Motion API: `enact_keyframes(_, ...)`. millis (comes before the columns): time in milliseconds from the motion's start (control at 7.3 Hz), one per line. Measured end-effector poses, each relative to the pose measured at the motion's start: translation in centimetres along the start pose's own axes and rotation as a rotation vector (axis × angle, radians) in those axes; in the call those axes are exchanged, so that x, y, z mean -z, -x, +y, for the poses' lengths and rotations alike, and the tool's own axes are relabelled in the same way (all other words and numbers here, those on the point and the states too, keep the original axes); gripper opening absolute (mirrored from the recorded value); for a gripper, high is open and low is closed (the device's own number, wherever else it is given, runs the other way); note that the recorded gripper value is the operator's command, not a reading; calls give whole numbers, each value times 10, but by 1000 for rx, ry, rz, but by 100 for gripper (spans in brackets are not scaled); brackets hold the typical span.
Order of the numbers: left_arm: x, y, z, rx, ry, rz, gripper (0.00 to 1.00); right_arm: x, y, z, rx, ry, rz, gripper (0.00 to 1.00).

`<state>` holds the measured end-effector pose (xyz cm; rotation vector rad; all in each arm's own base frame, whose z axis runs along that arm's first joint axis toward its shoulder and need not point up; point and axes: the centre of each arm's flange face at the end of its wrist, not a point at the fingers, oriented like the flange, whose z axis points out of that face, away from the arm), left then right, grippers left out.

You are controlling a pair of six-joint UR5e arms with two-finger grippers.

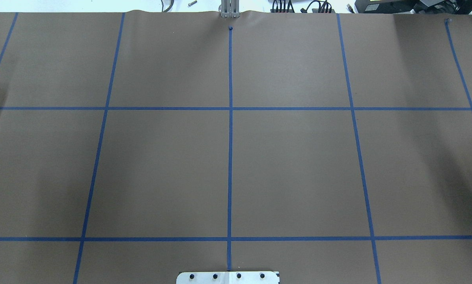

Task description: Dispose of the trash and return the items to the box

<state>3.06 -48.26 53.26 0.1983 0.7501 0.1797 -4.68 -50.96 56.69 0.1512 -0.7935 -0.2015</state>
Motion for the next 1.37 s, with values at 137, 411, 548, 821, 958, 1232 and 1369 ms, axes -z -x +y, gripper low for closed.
enact_keyframes(137, 2, -1, 1, -2, -4, 0, 99, 2, 2, -3, 3, -5, -2, 100)
enact_keyframes(411, 3, -1, 3, -1, -5, 1, 99, 4, 5, -5, 6, -10, -7, 100)
enact_keyframes(548, 3, 0, 2, -1, -4, -1, 99, 6, 7, -6, 10, -14, -11, 100)
enact_keyframes(821, 13, -1, 0, -3, -26, -5, 99, 11, 12, -6, 21, -25, -15, 100)
enact_keyframes(958, 15, -1, -1, -2, -31, -7, 99, 10, 12, -6, 20, -24, -19, 100)
enact_keyframes(1232, 20, -1, -1, -3, -40, -7, 99, 8, 12, -5, 14, -16, -42, 100)
enact_keyframes(1369, 20, -2, -1, -3, -40, -6, 99, 8, 10, -4, 9, -14, -48, 100)
